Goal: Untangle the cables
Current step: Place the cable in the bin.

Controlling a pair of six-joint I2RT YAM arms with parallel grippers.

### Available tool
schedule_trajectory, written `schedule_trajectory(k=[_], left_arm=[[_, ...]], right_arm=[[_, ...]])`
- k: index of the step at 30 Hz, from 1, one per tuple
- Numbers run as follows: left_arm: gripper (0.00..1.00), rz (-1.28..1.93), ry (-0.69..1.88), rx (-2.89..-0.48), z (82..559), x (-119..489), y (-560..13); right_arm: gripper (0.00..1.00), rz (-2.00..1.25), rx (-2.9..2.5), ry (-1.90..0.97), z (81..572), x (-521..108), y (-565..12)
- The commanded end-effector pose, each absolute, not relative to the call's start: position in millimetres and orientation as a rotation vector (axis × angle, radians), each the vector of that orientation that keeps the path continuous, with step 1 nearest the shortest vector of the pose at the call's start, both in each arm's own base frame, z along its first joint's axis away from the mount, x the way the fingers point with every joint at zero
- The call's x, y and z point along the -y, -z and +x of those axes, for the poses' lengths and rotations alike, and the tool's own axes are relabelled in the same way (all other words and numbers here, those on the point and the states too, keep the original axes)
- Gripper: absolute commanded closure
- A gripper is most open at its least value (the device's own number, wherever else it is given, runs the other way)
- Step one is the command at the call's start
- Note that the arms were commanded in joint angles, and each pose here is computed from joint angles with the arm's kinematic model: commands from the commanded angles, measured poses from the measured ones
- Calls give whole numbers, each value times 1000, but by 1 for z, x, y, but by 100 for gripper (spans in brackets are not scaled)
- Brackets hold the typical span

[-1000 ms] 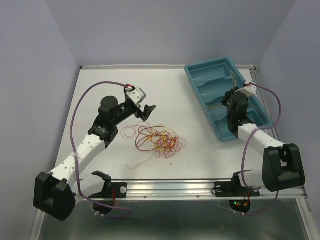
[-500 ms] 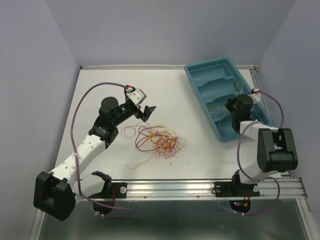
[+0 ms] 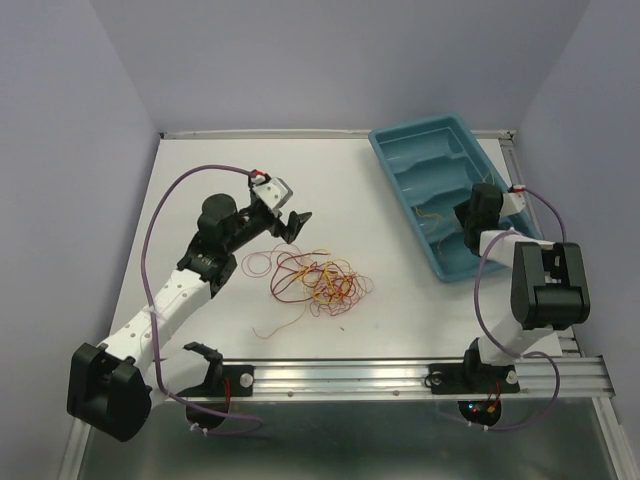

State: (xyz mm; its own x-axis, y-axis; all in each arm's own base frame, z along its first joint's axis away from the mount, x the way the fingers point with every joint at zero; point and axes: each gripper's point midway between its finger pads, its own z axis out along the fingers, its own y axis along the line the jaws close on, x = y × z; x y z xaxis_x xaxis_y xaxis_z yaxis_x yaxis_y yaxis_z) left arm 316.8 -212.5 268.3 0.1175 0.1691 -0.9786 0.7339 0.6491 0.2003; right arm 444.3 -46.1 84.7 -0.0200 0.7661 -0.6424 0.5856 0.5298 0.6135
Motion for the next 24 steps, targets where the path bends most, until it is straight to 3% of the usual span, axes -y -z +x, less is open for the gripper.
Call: schedule_trajectory(k=[1,11,20,23,24], left_arm=[[4,814,480,-1359,316,214,-281],[4,825,484,-1361,317,216,-279],[4,828,481,-1360,316,215,-278],[4,831,482,-1357,315,215,-278],[4,830,481,-1359,316,215,-278]], right_arm=[[99,1191,-1634,-195,455,56,-106],[100,1327,-1591,-137,475,53,-139],[99,1404,-1569,-139,470,54,-126],[83,1417,-1580,-96,458,49,-118],[48,1414,-1579,-91,457,48,-119]])
